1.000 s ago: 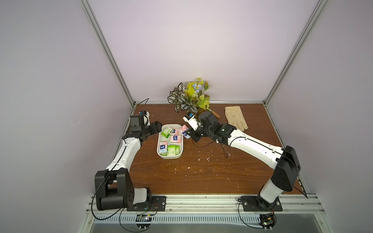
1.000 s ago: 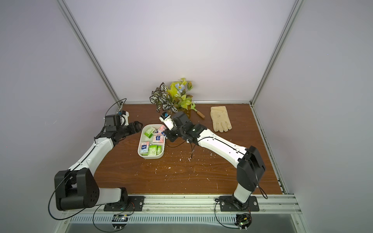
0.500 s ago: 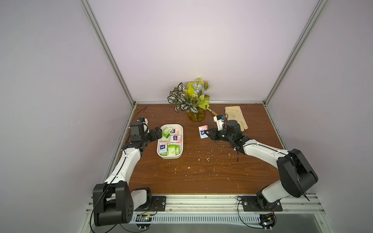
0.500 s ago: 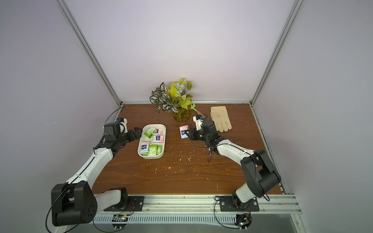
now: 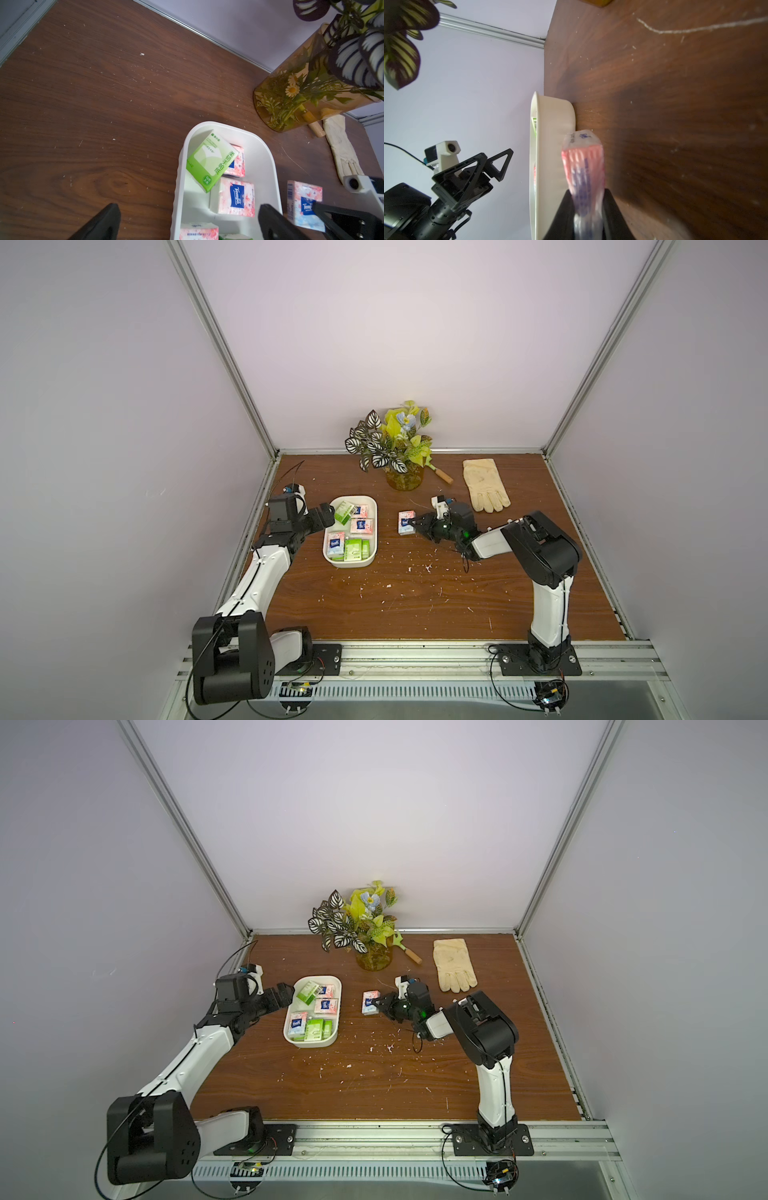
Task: Take the pocket tissues out of the storage box
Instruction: Place the pocket tissues at the center of the board.
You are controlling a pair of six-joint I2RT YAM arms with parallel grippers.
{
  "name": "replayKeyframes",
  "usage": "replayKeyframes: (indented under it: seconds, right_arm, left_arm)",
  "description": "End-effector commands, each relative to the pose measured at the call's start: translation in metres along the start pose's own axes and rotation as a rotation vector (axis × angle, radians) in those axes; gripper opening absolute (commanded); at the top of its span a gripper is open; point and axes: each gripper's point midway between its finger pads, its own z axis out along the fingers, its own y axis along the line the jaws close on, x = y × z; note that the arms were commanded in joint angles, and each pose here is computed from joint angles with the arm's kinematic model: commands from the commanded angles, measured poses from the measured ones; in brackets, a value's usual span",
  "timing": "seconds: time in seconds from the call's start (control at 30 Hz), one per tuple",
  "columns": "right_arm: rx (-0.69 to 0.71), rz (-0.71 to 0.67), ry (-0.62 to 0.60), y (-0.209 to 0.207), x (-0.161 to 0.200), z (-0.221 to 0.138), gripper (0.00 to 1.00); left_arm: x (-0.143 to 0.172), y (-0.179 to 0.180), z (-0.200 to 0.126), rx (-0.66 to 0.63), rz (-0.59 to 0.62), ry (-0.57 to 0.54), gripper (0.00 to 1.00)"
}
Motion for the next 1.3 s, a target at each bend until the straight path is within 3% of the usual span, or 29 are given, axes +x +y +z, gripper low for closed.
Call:
replayKeyframes:
  seconds: [0.0,0.37,0.67,0.97,1.27]
  right_arm:
    - [-0.095,-0.019,-0.019,0.031,-0.009,0.007,0.13]
    - [-0.038,-0.007,-0.008,0.008,-0.008,0.019,0.17]
    - [0.016,-0.044,-0.016,0.002,-0.009,0.014,0.41]
    - [0.117,-0.136,-0.05,0.005,-0.018,-0.005,0.54]
    - [0.206,-0.326,-0.05,0.038,-0.03,-0.029,0.56]
  left_arm:
    - [0.0,0.0,0.003,0.02,-0.014,0.002,1.0]
    - [0.004,-0.001,0.007,0.033,-0.02,0.02,1.0]
    - [0.006,0.0,0.009,0.03,-0.022,0.03,1.0]
    - [0.006,0.003,0.009,0.014,-0.025,0.035,1.0]
    - [0.009,0.004,0.007,-0.005,-0.05,0.07,0.97]
